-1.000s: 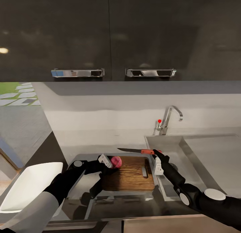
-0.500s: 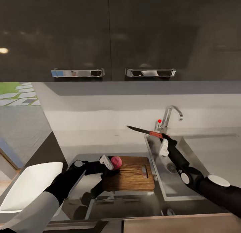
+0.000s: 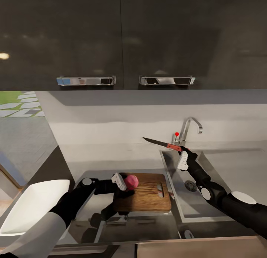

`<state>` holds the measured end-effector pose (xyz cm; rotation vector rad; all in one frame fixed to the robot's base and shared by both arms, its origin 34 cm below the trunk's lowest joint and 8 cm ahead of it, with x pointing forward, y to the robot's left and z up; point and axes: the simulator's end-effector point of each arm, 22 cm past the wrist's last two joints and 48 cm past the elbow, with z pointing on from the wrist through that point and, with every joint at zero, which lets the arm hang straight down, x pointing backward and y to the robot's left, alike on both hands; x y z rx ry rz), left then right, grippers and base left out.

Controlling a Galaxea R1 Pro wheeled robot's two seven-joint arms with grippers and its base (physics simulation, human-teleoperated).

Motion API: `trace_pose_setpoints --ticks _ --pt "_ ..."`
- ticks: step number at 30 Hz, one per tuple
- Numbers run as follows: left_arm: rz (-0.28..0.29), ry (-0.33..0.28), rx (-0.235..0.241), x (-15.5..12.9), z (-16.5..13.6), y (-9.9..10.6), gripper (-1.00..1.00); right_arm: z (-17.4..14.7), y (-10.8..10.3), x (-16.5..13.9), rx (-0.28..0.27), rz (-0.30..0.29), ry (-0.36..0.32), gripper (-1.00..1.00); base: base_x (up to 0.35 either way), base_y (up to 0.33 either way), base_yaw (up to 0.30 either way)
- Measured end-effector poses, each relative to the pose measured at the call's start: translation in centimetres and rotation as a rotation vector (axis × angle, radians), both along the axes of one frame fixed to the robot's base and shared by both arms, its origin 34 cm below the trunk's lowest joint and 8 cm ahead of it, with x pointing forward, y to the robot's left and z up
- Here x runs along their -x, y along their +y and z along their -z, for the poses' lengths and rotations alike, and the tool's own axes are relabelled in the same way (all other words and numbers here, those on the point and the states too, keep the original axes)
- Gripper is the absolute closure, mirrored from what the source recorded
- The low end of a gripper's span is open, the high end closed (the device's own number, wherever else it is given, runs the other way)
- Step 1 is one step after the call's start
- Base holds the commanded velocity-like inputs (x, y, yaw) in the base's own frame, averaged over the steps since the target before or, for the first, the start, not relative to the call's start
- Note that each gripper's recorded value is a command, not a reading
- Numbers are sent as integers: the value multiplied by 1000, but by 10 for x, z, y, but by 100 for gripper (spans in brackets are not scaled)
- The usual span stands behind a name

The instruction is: In the kitchen, take the Vidalia onion out of the sink, dice it on the chopping board with the paring knife, put the diced onion into the bowl on the countertop, then place both the paring knife and the chopping board into the sink.

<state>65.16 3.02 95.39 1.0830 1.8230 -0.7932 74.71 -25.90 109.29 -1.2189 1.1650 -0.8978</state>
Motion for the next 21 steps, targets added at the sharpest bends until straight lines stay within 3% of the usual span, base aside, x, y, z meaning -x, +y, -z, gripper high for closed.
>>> trace_pose_setpoints --ticks 21 --pt "18 2 27 4 -6 -20 -100 0 0 0 1 0 1 100 0 0 0"
